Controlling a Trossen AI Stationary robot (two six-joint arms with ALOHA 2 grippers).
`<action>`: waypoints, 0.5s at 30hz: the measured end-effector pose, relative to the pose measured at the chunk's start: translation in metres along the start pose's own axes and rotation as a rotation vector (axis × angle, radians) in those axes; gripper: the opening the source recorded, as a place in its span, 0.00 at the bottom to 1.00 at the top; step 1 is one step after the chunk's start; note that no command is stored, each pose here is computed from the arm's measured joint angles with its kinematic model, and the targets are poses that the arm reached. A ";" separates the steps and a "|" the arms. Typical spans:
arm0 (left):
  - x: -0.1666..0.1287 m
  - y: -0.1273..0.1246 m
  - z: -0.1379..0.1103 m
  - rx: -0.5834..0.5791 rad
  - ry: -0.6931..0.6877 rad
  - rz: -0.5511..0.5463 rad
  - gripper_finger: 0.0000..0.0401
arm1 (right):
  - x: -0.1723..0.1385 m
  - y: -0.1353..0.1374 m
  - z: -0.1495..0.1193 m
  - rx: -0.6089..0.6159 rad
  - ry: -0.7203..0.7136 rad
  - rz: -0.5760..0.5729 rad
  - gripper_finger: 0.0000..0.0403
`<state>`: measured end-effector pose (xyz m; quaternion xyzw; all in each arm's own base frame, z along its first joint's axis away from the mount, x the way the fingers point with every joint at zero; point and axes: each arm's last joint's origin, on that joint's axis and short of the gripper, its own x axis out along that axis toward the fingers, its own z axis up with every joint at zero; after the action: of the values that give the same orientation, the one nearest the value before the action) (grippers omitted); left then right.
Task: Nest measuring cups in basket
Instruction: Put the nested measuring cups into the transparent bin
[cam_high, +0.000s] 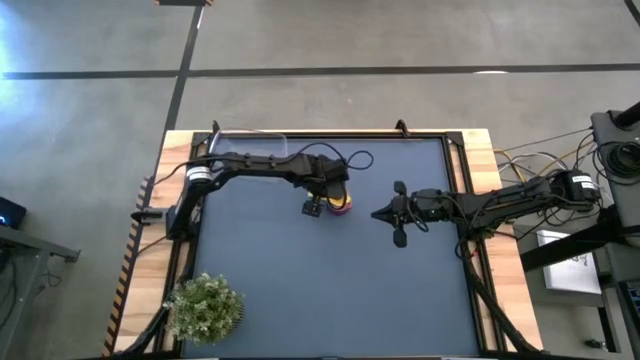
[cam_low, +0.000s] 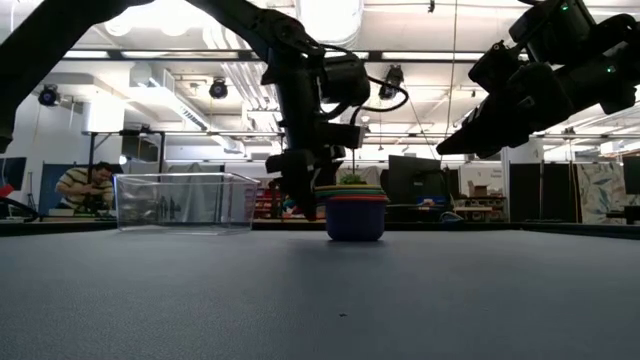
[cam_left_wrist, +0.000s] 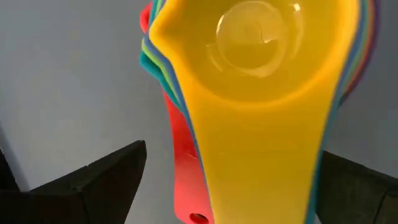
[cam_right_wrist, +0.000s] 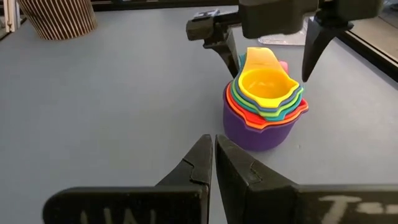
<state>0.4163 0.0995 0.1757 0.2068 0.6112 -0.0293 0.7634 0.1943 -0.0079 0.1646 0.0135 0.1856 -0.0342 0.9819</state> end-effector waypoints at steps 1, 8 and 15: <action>0.002 0.000 0.000 0.002 0.002 -0.002 0.93 | 0.000 0.000 0.000 0.000 0.000 0.000 0.02; 0.010 -0.002 0.000 0.029 0.015 -0.020 0.86 | 0.000 0.000 0.000 0.000 0.001 -0.001 0.02; 0.009 -0.002 0.000 -0.011 0.018 -0.022 0.75 | 0.005 0.000 -0.005 -0.001 0.029 -0.002 0.02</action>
<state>0.4180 0.0998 0.1666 0.1960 0.6204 -0.0322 0.7587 0.1967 -0.0082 0.1586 0.0135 0.1999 -0.0349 0.9791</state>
